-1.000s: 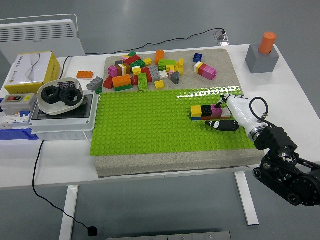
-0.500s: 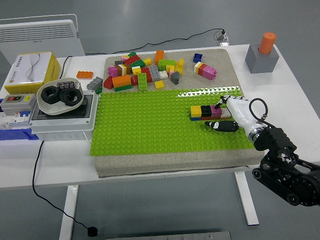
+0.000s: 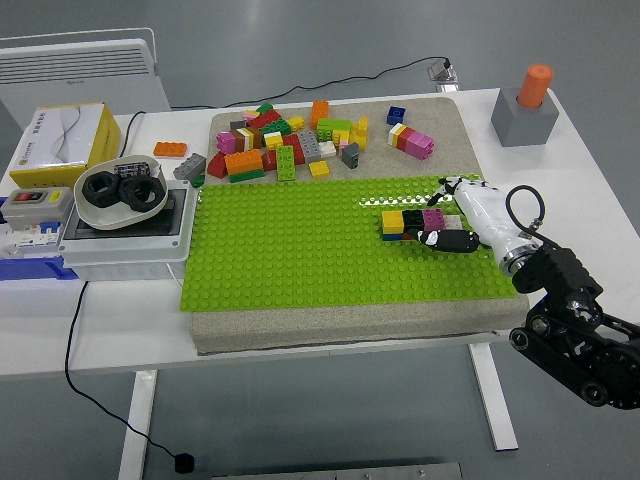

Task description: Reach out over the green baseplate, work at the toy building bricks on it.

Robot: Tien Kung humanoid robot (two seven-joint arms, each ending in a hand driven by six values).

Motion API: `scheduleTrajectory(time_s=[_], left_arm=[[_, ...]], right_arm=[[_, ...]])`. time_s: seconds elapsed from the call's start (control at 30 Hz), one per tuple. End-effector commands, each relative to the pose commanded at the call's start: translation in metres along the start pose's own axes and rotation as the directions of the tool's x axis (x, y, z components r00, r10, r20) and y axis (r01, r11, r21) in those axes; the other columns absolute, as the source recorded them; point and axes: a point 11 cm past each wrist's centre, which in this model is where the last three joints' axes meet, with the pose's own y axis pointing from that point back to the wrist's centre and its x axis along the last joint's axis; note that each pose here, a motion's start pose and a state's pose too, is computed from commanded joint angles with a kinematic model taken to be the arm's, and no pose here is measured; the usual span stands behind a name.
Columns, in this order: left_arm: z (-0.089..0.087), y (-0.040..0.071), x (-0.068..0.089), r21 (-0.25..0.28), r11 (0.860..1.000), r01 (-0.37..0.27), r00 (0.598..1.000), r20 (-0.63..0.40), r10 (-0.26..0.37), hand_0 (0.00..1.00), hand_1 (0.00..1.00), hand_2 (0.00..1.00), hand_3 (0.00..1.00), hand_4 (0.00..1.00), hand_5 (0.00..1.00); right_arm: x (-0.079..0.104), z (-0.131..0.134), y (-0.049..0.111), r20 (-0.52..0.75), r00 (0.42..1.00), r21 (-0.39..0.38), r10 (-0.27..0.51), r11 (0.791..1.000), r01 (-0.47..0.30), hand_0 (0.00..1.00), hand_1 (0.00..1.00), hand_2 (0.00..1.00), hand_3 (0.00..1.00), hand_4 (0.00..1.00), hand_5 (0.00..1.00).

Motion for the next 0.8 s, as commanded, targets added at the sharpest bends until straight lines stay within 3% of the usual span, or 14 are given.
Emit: scheduleTrajectory(time_s=[0.2, 0.37, 0.43, 0.47, 0.63, 0.67, 0.8], left_arm=[[0.0, 0.0, 0.0, 0.001, 1.0, -0.006, 1.0, 0.002, 0.006, 0.772, 0.724, 0.695, 0.829, 0.998, 0.998], [0.0, -0.001, -0.001, -0.004, 1.0, -0.019, 1.0, 0.004, 0.019, 0.771, 0.722, 0.69, 0.823, 0.998, 0.998], [-0.001, -0.001, -0.001, -0.005, 1.0, -0.022, 1.0, 0.002, 0.022, 0.771, 0.722, 0.69, 0.823, 0.998, 0.998], [-0.001, -0.001, -0.001, -0.005, 1.0, -0.023, 1.0, 0.001, 0.023, 0.763, 0.719, 0.688, 0.818, 0.998, 0.998], [-0.002, -0.001, 0.0, -0.009, 0.999, -0.03, 1.0, 0.005, 0.031, 0.763, 0.719, 0.688, 0.818, 0.998, 0.998], [-0.002, -0.001, 0.0, -0.012, 0.999, -0.035, 0.999, 0.006, 0.035, 0.757, 0.715, 0.684, 0.809, 0.998, 0.998], [-0.004, -0.002, -0.001, -0.02, 0.998, -0.06, 0.998, 0.001, 0.06, 0.757, 0.715, 0.684, 0.809, 0.998, 0.998]], right_arm=[[0.011, 0.004, 0.005, 0.127, 0.991, 0.006, 0.049, 0.999, -0.05, 0.907, 0.845, 0.868, 0.616, 0.906, 0.541], [0.016, 0.013, 0.02, 0.353, 0.932, 0.001, 0.086, 0.996, -0.093, 0.871, 0.811, 0.831, 0.628, 0.899, 0.529], [0.02, 0.021, 0.026, 0.446, 0.889, -0.011, 0.107, 0.993, -0.114, 0.871, 0.811, 0.831, 0.628, 0.899, 0.529], [0.021, 0.026, 0.03, 0.482, 0.868, -0.02, 0.118, 0.992, -0.124, 0.795, 0.739, 0.759, 0.637, 0.88, 0.498], [0.023, 0.067, 0.05, 0.642, 0.739, -0.108, 0.203, 0.979, -0.175, 0.795, 0.739, 0.759, 0.637, 0.88, 0.498], [0.025, 0.076, 0.054, 0.678, 0.698, -0.132, 0.233, 0.972, -0.196, 0.694, 0.612, 0.681, 0.68, 0.854, 0.428], [0.031, 0.092, 0.061, 0.766, 0.569, -0.18, 0.298, 0.95, -0.254, 0.694, 0.612, 0.681, 0.68, 0.854, 0.428]])
